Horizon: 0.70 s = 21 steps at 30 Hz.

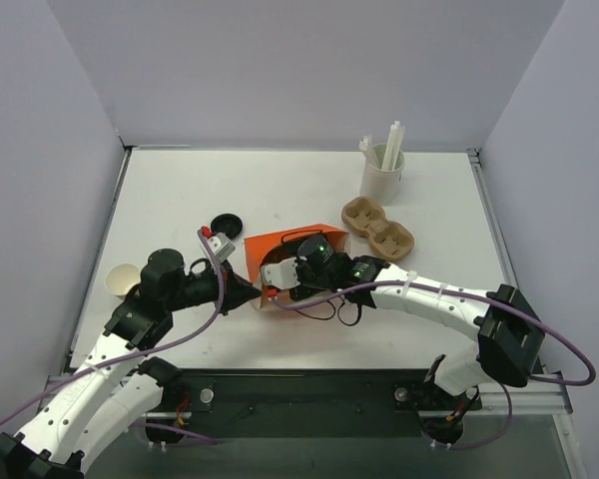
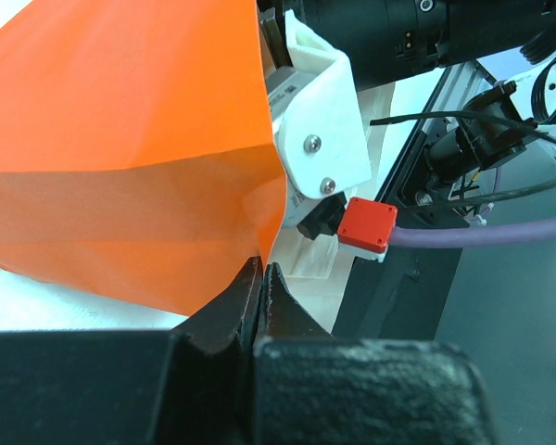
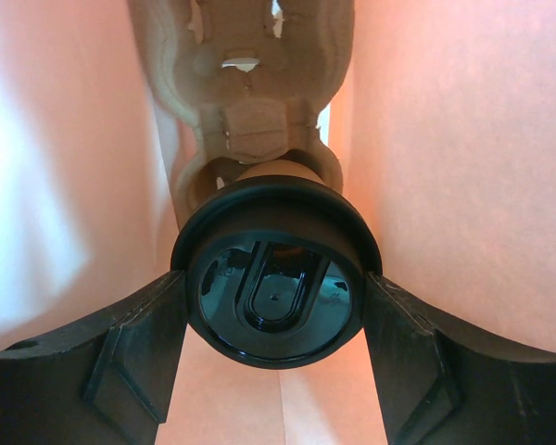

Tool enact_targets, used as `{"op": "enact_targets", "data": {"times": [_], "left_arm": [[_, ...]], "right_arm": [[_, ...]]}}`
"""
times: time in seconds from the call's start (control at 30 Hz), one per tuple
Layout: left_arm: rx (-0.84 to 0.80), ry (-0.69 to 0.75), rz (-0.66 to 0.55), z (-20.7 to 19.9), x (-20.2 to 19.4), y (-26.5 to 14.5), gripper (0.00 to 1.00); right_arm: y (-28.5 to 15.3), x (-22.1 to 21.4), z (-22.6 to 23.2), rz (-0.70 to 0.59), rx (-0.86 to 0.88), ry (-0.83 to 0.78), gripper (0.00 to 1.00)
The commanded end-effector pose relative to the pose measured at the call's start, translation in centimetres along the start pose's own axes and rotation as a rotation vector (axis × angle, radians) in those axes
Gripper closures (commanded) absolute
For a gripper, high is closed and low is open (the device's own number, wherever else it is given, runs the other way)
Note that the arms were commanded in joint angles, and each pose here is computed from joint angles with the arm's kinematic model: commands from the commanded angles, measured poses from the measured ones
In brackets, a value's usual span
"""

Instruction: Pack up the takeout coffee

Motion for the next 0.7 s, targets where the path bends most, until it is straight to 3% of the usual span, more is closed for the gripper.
{"op": "enact_targets", "data": {"times": [0.0,0.67], "left_arm": [[-0.034,0.007,-0.017,-0.5,0.3,-0.1,1.00],[-0.023,-0.005,-0.004,-0.3,0.1,0.1,1.00]], "right_arm": [[0.5,-0.5,-0.5,0.004,-0.048,0.052,0.65],[-0.2,-0.4,-1.3,0.007,-0.044,0.111,0.63]]}}
Point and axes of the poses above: each gripper's point midway between its finger pads, its own y axis out along the fingers, its own z axis along the line the jaws close on, x = y × z, the point moved 6 cm from there along -y, back along the fingers, and after that the axes turned 8 degrees about y, right-handed, at the moved point
